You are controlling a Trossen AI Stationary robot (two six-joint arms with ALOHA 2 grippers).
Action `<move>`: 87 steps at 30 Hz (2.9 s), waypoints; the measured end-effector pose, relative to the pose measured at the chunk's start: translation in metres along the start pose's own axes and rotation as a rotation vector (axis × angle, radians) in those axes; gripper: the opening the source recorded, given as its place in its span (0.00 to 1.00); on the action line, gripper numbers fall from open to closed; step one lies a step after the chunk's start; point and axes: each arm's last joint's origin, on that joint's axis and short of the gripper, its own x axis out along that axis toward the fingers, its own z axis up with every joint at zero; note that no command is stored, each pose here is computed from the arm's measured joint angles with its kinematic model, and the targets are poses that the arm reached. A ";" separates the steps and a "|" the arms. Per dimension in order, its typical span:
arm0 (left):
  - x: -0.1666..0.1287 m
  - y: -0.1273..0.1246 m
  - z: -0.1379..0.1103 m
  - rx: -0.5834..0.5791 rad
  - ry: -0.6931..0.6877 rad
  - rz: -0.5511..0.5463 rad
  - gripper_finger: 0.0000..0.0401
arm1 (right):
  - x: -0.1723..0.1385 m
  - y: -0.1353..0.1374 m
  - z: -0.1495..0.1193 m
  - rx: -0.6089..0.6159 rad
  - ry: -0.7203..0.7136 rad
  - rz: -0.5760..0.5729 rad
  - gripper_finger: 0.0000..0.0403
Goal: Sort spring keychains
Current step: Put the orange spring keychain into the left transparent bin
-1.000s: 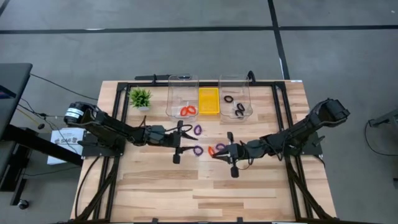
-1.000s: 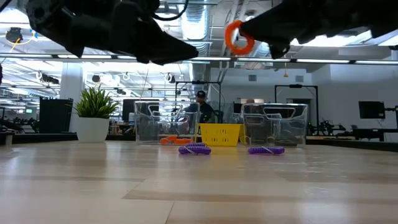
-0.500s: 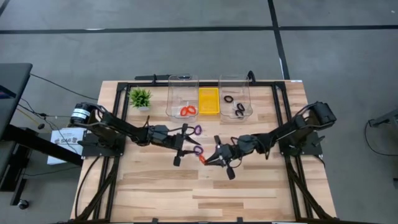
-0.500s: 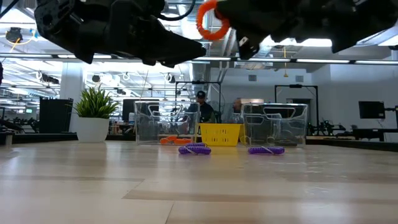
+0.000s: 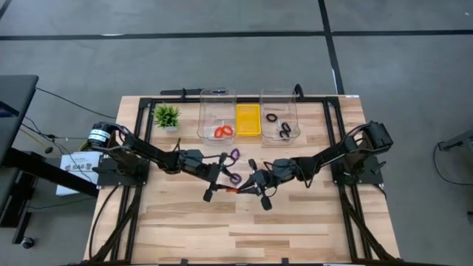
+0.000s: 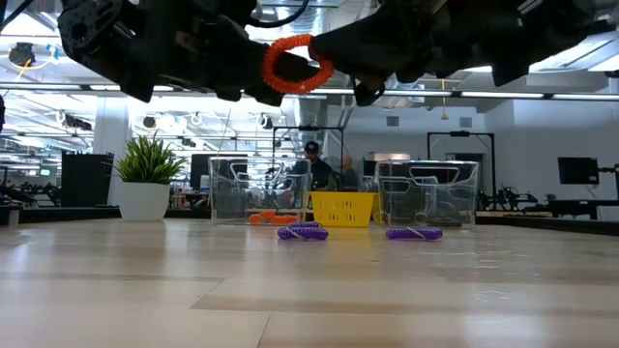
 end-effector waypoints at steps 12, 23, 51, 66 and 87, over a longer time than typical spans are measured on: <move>-0.001 -0.002 -0.008 0.009 0.061 -0.103 0.37 | -0.009 0.017 0.010 -0.046 0.026 -0.022 0.03; -0.001 -0.001 -0.005 0.026 0.028 -0.087 0.37 | -0.009 0.012 0.007 -0.034 0.055 -0.066 0.03; -0.001 0.004 0.001 0.062 -0.009 0.051 0.09 | -0.010 0.000 0.006 -0.026 0.065 -0.126 0.03; -0.008 0.014 0.010 0.062 -0.005 0.131 0.04 | -0.020 -0.012 0.009 -0.016 0.129 -0.199 0.38; -0.119 0.109 0.032 0.030 0.140 0.803 0.05 | -0.089 -0.010 -0.007 0.076 0.298 -0.468 0.53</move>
